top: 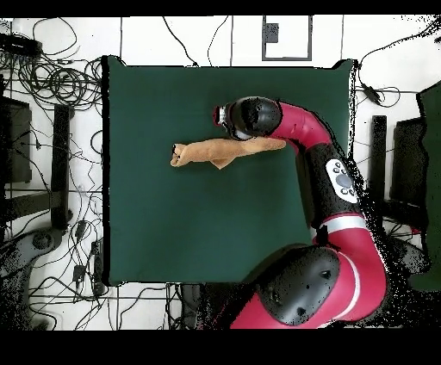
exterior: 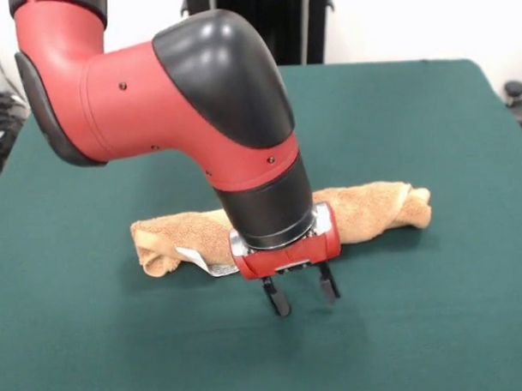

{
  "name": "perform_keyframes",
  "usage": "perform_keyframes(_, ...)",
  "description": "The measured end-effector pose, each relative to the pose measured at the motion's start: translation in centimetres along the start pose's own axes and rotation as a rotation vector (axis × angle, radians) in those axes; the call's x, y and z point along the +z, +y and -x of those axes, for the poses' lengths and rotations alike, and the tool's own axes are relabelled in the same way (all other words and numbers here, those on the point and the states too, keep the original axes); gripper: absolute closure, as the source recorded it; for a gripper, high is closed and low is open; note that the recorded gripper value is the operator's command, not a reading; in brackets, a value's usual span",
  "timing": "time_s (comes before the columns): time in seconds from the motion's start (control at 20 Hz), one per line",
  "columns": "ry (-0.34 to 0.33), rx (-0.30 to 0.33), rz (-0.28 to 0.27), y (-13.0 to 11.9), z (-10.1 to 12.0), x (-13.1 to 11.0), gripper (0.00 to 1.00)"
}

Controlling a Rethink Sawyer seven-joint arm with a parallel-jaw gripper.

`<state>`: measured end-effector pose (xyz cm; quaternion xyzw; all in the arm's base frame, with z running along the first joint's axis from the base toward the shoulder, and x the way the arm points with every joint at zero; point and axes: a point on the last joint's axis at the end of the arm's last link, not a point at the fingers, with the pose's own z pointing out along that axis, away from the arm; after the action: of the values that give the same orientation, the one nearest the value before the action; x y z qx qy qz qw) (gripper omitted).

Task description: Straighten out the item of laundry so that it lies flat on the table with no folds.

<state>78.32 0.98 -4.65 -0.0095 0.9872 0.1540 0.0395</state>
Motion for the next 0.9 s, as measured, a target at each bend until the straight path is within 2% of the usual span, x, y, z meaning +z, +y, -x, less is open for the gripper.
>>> perform_keyframes(0.2,0.068,0.034,0.035,0.1,0.3,0.0,0.0)
perform_keyframes(0.45,0.219,0.07,0.106,1.2,-0.9,0.6,0.0)
perform_keyframes(0.5,0.292,0.075,0.136,1.9,-1.7,1.0,0.0)
perform_keyframes(0.7,0.433,0.075,0.188,3.4,-3.7,1.9,0.0)
perform_keyframes(0.75,0.494,0.074,0.21,4.1,-4.8,2.5,0.0)
perform_keyframes(0.9,0.543,0.076,0.231,4.6,-5.5,2.8,0.0)
